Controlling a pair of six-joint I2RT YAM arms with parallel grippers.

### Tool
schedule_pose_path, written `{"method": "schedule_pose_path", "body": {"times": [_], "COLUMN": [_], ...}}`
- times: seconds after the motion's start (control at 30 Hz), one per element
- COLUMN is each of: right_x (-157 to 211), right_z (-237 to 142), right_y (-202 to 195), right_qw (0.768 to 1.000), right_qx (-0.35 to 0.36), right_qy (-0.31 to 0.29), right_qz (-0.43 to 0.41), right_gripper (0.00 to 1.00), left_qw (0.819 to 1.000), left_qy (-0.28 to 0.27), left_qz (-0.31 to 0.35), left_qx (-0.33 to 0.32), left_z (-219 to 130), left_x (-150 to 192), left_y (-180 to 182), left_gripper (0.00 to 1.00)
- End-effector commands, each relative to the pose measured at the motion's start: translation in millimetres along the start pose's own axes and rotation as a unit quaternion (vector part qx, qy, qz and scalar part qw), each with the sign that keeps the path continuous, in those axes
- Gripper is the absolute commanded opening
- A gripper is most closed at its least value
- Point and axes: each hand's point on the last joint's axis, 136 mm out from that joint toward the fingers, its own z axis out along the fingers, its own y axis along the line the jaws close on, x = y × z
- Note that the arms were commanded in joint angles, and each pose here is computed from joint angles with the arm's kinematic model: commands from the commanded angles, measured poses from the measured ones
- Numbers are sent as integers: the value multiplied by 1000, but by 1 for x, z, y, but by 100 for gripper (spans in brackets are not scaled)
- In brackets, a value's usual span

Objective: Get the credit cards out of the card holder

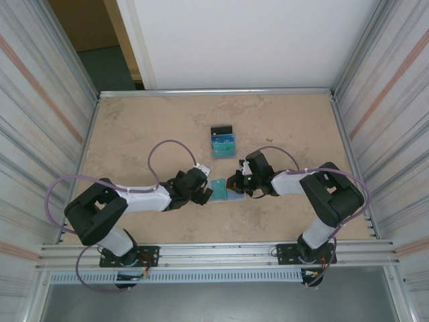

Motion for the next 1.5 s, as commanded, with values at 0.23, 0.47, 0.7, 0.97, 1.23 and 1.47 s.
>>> {"method": "schedule_pose_path", "body": {"times": [0.23, 0.47, 0.7, 0.97, 1.23, 1.47], "right_x": [-5, -5, -3, -2, -2, -3], "right_z": [-21, -22, -22, -22, -26, -35], "right_y": [-13, -7, -5, -4, -5, -11], "right_qw": [999, 999, 999, 999, 998, 998], "right_qx": [45, 40, 41, 40, 44, 53], "right_qy": [-22, -23, -25, -25, -29, -39], "right_qz": [-20, -23, -26, -26, -26, -24], "right_gripper": [0, 0, 0, 0, 0, 0], "left_qw": [999, 999, 999, 998, 997, 997], "left_qy": [18, -27, -42, -19, -3, 8], "left_qz": [35, 13, 22, 48, 65, 71], "left_qx": [-21, 10, 26, 29, 29, 22], "left_z": [-5, -21, -23, -5, 8, 10], "left_x": [3, -35, -53, -45, -37, -28], "left_y": [9, 0, -11, -26, -32, -29], "left_gripper": [99, 99, 99, 99, 99, 99]}}
